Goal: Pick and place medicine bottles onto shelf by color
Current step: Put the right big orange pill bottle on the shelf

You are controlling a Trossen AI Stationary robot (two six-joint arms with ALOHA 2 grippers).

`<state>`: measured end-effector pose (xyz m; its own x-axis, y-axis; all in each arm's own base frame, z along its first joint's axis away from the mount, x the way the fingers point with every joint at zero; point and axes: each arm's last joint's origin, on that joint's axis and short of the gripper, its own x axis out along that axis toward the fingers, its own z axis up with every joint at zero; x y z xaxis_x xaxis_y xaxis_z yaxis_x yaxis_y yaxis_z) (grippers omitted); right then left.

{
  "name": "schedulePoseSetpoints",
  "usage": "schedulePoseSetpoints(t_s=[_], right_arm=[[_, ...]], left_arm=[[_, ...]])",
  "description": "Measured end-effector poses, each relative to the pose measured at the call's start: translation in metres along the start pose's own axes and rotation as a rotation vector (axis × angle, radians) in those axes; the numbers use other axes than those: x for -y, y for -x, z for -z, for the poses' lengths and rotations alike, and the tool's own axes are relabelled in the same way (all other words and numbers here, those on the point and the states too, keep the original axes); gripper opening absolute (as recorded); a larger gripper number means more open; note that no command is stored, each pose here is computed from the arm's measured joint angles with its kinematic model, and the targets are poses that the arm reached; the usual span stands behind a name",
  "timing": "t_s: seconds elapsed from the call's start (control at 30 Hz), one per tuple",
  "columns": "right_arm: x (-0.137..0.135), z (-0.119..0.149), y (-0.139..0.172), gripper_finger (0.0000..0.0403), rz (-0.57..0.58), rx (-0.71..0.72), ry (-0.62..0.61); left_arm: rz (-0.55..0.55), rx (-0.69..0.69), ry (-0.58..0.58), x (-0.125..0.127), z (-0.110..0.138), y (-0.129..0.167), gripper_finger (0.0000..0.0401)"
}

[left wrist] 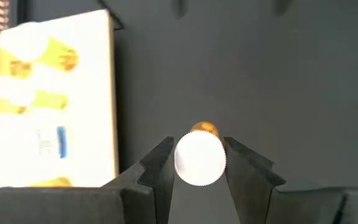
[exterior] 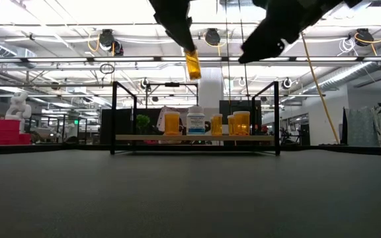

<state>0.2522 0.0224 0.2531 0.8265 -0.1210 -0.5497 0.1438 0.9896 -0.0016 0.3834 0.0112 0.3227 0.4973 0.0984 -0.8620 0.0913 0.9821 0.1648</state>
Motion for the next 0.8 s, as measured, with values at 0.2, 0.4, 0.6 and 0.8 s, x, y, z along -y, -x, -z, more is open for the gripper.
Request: schedulePoseSetpoints(t_s=[0.2, 0.4, 0.6, 0.8], right_arm=[[0.004, 0.008, 0.011, 0.0284, 0.007, -0.044, 0.015], [0.004, 0.024, 0.004, 0.0276, -0.002, 0.017, 0.102], [0.007, 0.041, -0.003, 0.0266, 0.022, 0.106, 0.209], [0.016, 0.047, -0.007, 0.0255, 0.109, 0.161, 0.270]], left_arm=[[-0.063, -0.008, 0.044, -0.045, 0.017, 0.023, 0.0129], [-0.154, -0.023, 0.132, -0.103, 0.041, 0.037, 0.0129], [-0.243, -0.068, 0.244, -0.161, 0.075, 0.044, 0.0129], [-0.255, -0.076, 0.334, -0.197, 0.102, 0.049, 0.0129]])
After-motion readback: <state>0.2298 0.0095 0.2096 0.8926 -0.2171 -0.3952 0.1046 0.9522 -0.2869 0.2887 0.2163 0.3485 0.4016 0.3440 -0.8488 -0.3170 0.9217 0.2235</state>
